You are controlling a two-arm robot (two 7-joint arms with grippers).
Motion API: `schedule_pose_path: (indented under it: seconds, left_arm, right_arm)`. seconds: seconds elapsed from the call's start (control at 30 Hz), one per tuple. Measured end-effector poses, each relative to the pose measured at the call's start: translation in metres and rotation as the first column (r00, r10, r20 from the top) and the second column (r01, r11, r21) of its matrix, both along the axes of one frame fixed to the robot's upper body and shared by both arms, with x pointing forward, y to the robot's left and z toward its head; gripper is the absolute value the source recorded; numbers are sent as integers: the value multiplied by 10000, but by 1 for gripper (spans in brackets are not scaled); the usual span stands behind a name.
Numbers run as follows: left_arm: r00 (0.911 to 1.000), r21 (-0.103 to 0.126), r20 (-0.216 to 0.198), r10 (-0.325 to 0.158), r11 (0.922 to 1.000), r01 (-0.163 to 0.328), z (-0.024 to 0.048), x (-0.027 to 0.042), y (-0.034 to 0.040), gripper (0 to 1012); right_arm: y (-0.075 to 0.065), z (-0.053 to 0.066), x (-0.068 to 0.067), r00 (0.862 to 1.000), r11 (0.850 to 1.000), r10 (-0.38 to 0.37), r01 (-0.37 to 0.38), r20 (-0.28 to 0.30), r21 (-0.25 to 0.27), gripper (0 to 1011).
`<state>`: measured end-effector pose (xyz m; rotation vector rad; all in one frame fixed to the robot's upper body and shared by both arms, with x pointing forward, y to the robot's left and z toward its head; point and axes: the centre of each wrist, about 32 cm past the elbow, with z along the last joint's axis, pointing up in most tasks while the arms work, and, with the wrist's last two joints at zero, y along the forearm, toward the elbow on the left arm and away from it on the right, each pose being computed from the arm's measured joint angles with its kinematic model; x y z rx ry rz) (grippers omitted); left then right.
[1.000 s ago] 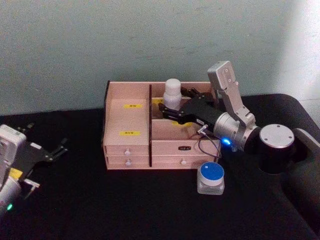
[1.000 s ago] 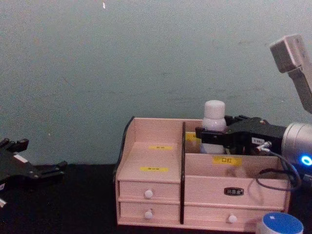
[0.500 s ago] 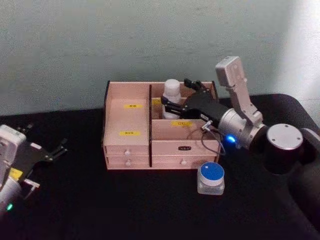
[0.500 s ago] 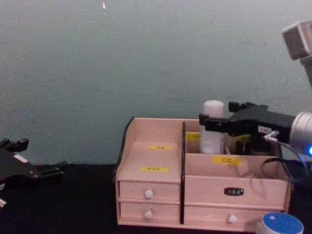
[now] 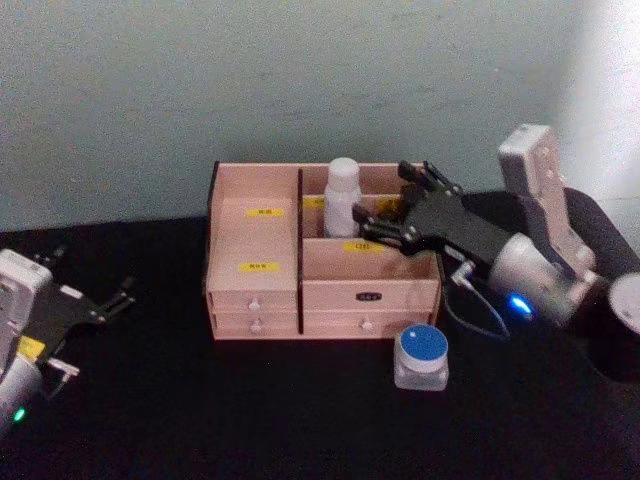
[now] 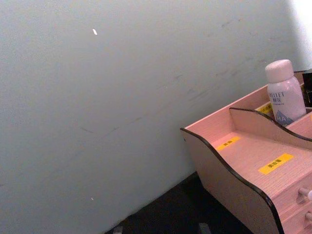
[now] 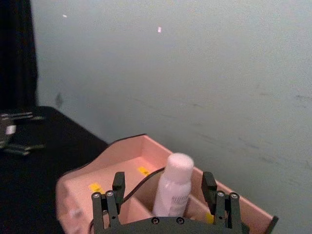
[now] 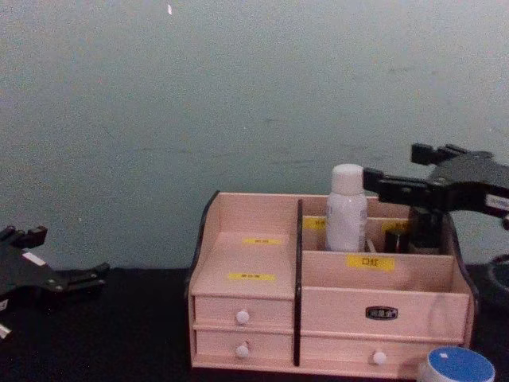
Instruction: Pick up the facial cleanser and watermelon frost from the table and place them into the tiered storage box.
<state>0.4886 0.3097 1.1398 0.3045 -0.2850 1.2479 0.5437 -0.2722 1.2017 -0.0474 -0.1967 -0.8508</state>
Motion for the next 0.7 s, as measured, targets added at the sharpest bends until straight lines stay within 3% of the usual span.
schedule_pose_path:
  seconds: [0.4, 0.7]
  left_arm:
    - [10000, 0, 0, 0, 10000, 0, 0, 0, 0, 1001]
    - [10000, 0, 1, 0, 10000, 0, 0, 0, 0, 1001]
  right_arm:
    - [-353, -56, -570, 9972, 9976, 653, -661, -377, -197, 1000]
    - [-470, -150, -756, 9899, 9949, 823, -883, -1150, -483, 1000]
